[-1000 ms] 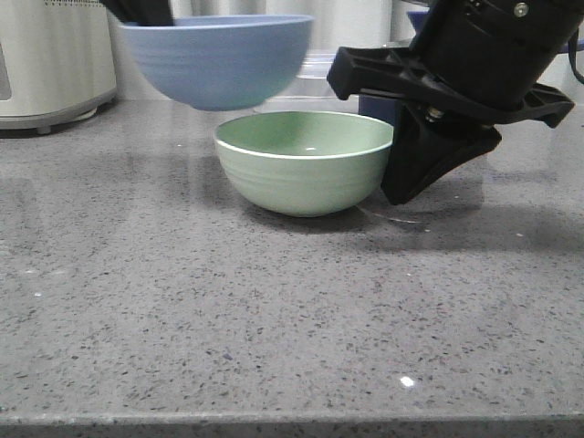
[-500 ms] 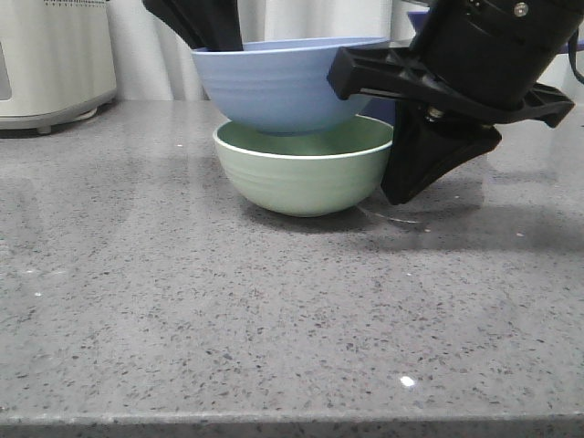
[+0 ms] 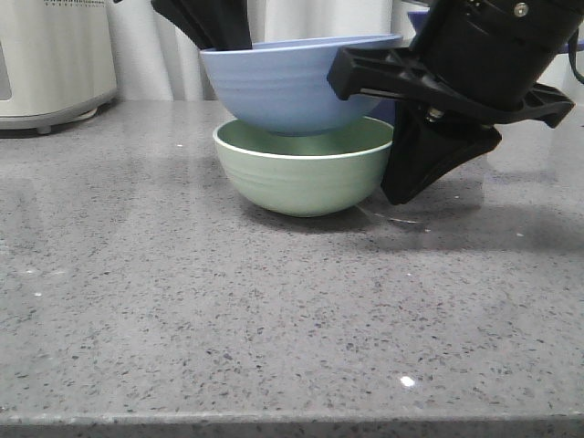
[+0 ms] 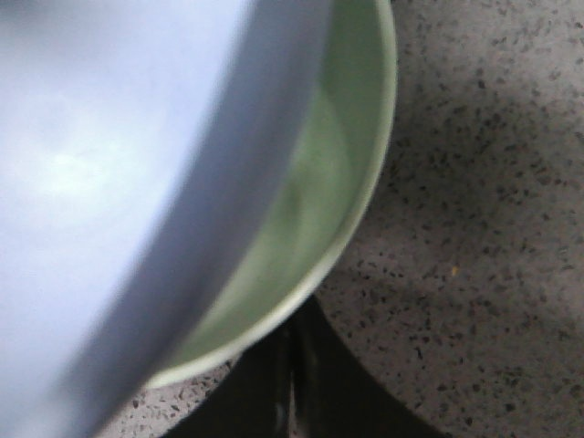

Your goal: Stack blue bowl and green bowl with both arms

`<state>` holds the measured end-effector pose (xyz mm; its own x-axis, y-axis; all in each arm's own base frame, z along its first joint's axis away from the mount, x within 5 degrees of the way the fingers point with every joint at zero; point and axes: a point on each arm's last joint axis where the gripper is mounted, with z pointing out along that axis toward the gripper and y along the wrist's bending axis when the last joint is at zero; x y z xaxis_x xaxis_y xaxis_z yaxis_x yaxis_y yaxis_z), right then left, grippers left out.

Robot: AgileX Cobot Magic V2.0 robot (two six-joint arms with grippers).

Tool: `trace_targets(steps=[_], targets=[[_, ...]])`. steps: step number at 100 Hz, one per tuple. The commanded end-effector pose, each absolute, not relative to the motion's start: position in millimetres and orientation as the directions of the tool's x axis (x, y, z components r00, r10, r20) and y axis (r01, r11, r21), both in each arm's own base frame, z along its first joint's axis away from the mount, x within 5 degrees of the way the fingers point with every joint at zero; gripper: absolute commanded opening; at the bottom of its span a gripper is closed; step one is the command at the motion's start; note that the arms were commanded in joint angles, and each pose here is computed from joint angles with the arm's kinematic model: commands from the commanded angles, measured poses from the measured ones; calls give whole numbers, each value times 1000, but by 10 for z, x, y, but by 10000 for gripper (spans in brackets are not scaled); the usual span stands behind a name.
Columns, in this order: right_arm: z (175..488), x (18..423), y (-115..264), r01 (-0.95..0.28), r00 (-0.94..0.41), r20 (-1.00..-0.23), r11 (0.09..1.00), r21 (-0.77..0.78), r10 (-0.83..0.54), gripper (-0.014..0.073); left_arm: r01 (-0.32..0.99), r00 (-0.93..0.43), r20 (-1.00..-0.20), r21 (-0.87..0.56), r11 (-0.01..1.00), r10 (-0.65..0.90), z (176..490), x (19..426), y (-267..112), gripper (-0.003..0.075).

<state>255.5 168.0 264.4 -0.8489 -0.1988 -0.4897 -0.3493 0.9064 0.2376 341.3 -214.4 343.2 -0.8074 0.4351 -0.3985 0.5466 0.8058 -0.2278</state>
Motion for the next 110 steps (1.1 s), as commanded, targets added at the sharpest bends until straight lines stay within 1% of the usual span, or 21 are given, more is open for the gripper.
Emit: trace_targets(steps=[1,6,12,19,31,36,41,72,80,97,110], targets=[[2836,2572,1685,-368,-806,-566,895,250,-173,-42,565,-788,-451,-257,784,420,3719,3270,-2143,-18],[2836,2572,1685,-368,-806,-566,895,250,-173,-42,564,-789,-451,-259,784,418,3719,3273,-2138,-15],[2836,2572,1685,-368,-806,-566,895,250,-173,-42,564,-790,-451,-268,781,416,3721,3269,-2145,10],[2836,2572,1685,-368,-806,-566,895,250,-173,-42,564,-791,-451,-274,779,414,3723,3266,-2150,69],[2836,2572,1685,-368,-806,-566,895,250,-173,-42,564,-791,-451,-274,779,414,3723,3266,-2150,208],[2836,2572,1685,-368,-806,-566,895,250,-173,-42,564,-791,-451,-274,779,414,3723,3266,-2150,251],[2836,2572,1685,-368,-806,-566,895,250,-173,-42,564,-791,-451,-274,779,414,3723,3266,-2150,277],[2837,2574,1686,-368,-805,-568,895,251,-172,-42,564,-791,-451,-274,779,414,3723,3266,-2150,282],[2836,2574,1680,-367,-807,-565,896,250,-172,-42,565,-786,-456,-254,785,418,3741,3262,-2128,282],[2871,2561,1654,-349,-811,-565,900,262,-151,-42,563,-766,-484,-187,805,423,3842,3239,-2020,282],[2937,2547,1526,-324,-813,-569,910,260,-127,-42,535,-768,-509,-174,827,389,3962,3220,-1834,282]])
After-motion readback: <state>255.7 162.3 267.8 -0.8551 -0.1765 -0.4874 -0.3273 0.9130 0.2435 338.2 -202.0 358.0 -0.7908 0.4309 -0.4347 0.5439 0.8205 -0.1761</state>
